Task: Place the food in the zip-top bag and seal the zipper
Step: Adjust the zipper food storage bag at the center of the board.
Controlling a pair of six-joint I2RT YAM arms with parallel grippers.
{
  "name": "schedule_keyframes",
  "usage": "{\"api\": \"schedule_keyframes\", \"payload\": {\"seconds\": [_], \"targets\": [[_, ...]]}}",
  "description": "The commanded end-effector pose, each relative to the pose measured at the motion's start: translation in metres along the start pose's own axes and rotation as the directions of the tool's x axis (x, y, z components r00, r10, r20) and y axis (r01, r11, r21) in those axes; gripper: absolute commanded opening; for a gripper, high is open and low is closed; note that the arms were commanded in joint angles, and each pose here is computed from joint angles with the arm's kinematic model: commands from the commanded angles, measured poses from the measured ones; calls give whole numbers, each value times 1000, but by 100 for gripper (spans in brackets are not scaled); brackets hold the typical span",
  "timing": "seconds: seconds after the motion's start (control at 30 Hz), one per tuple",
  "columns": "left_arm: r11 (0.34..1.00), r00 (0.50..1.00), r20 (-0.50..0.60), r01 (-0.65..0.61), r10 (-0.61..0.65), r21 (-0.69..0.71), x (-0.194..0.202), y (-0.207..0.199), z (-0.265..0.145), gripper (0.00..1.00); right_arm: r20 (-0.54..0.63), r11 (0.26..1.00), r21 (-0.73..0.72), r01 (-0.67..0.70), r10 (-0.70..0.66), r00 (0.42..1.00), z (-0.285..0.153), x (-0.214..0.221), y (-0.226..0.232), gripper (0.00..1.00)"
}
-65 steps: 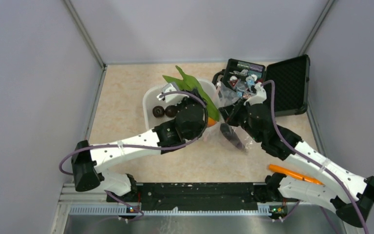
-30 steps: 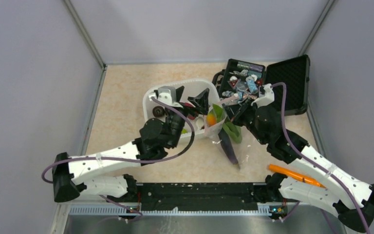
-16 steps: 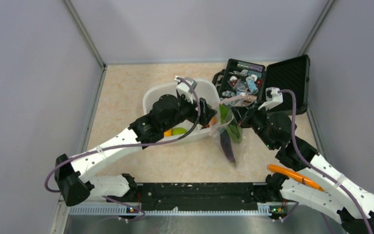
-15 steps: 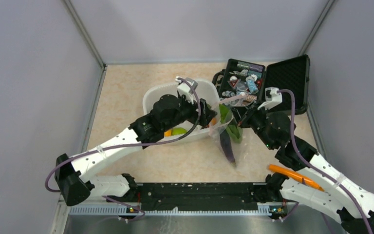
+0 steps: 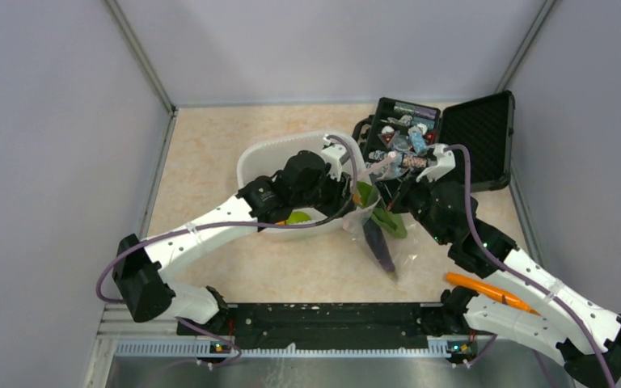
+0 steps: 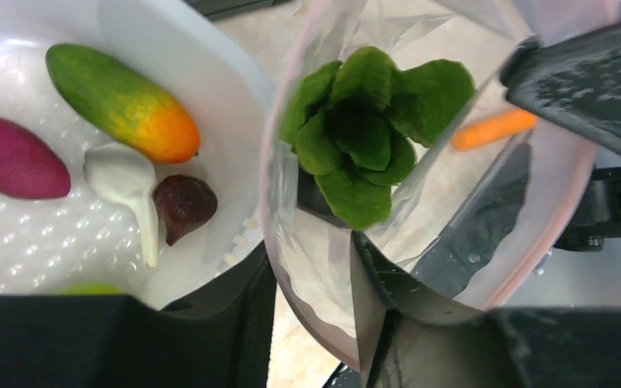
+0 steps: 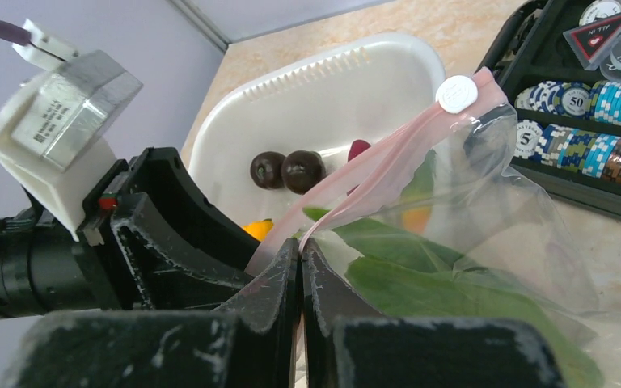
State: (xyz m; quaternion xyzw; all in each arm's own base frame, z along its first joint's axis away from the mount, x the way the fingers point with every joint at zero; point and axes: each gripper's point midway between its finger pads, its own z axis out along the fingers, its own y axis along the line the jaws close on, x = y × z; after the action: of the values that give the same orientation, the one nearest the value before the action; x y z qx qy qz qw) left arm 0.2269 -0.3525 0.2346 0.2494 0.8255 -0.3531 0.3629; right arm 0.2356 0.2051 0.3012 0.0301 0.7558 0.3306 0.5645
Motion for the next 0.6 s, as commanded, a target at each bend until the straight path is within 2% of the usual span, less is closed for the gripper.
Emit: {"api": "schedule_keyframes", "payload": {"seconds": [0.0,0.1,0.17,0.3,0.4,0.5,0.57], "targets": [[998,999,23,-30,31,-51,-12,7,-7,33,63,999,-32,-6,8,998,-7,-26,10,0],[998,997,45,-60,59,11,-18,-4,-9,30,64,1000,-17,4,-3,998,-9,-26,6,0],[997,995,67,-71,68,42,-25,-11,-11,18,60,1000,-7,11,-11,998,-9,-24,4,0],[990,990,105,-103,93,95,-37,-24,-13,0,71,1000,-5,29,-29,997,-11,-27,3,0],[974,979,158,-155,129,163,-60,-44,-18,0,177,998,-38,50,-43,983,-26,-57,10,0],[933,956,250,-226,156,281,-96,-81,-37,0,329,981,-106,161,-118,937,-54,-100,27,0],[898,933,323,-271,157,347,-117,-104,-54,0,355,955,-159,249,-180,917,-69,-114,43,0]]}}
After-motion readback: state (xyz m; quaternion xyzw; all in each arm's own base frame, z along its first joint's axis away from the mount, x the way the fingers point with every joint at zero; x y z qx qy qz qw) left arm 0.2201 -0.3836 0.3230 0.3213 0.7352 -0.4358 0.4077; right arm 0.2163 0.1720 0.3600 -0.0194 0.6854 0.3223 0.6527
